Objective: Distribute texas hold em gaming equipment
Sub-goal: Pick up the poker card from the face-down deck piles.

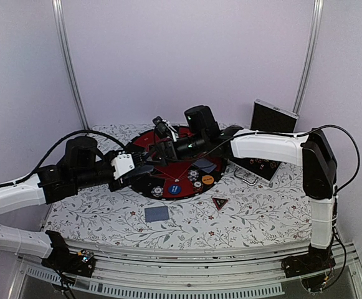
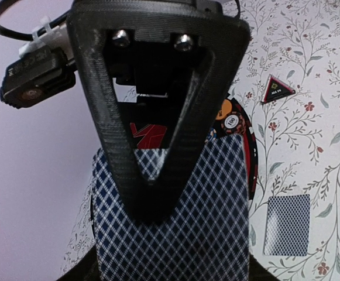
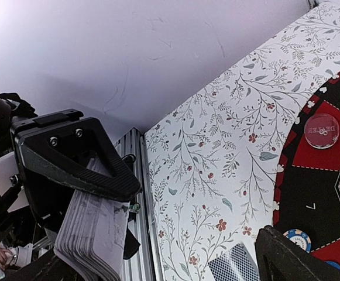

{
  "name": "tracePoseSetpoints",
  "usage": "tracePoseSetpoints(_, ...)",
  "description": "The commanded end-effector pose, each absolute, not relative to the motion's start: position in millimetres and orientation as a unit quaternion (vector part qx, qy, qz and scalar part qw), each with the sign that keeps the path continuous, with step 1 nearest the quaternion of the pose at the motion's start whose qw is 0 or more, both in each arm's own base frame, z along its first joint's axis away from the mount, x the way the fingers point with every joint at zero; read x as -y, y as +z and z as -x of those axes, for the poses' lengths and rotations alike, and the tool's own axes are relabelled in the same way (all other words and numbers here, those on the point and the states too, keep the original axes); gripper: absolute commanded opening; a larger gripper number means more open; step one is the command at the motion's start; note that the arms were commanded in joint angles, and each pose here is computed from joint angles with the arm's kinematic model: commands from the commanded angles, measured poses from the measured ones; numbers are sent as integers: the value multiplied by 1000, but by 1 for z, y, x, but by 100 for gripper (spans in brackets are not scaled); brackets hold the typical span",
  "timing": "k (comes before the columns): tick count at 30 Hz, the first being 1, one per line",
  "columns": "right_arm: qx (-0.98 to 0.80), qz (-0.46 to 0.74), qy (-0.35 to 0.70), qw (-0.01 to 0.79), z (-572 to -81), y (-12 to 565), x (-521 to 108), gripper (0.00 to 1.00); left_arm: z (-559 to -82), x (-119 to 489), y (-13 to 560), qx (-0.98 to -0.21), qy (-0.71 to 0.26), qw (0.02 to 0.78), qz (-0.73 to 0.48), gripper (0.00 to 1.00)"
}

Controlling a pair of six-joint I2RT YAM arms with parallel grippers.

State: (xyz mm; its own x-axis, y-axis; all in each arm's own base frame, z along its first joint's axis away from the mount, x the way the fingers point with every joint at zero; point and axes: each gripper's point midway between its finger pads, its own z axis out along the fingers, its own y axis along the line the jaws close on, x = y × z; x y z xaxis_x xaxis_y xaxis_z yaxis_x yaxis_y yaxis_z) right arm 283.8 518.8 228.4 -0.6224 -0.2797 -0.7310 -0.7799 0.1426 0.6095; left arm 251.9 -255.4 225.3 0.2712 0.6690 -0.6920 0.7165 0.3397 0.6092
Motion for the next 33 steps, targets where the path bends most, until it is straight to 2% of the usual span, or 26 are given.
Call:
tracePoseSetpoints(1, -750, 351, 499, 255, -297, 228, -512, 100, -251, 256, 240, -589, -25, 577, -565, 53)
tracePoseSetpoints(8, -761, 354, 481, 253, -296, 229, -498, 95, -252, 256, 239, -590, -23, 576, -565, 53)
tracePoseSetpoints(13, -751, 365, 494, 244, -288, 242, -498, 84, -253, 256, 238, -590, -23, 575, -566, 53)
tracePoseSetpoints(15, -745, 370, 501, 237, -284, 245, -500, 78, -253, 256, 238, -591, -22, 574, -566, 53)
tracePoseSetpoints(21, -730, 383, 518, 228, -272, 258, -500, 50, -253, 255, 237, -592, -20, 574, -566, 53)
tracePoseSetpoints(31, -732, 383, 511, 235, -268, 270, -492, 13, -254, 255, 236, -593, -19, 573, -566, 53)
tracePoseSetpoints(33, -736, 382, 505, 240, -269, 270, -490, 9, -254, 255, 236, -593, -19, 573, -566, 53)
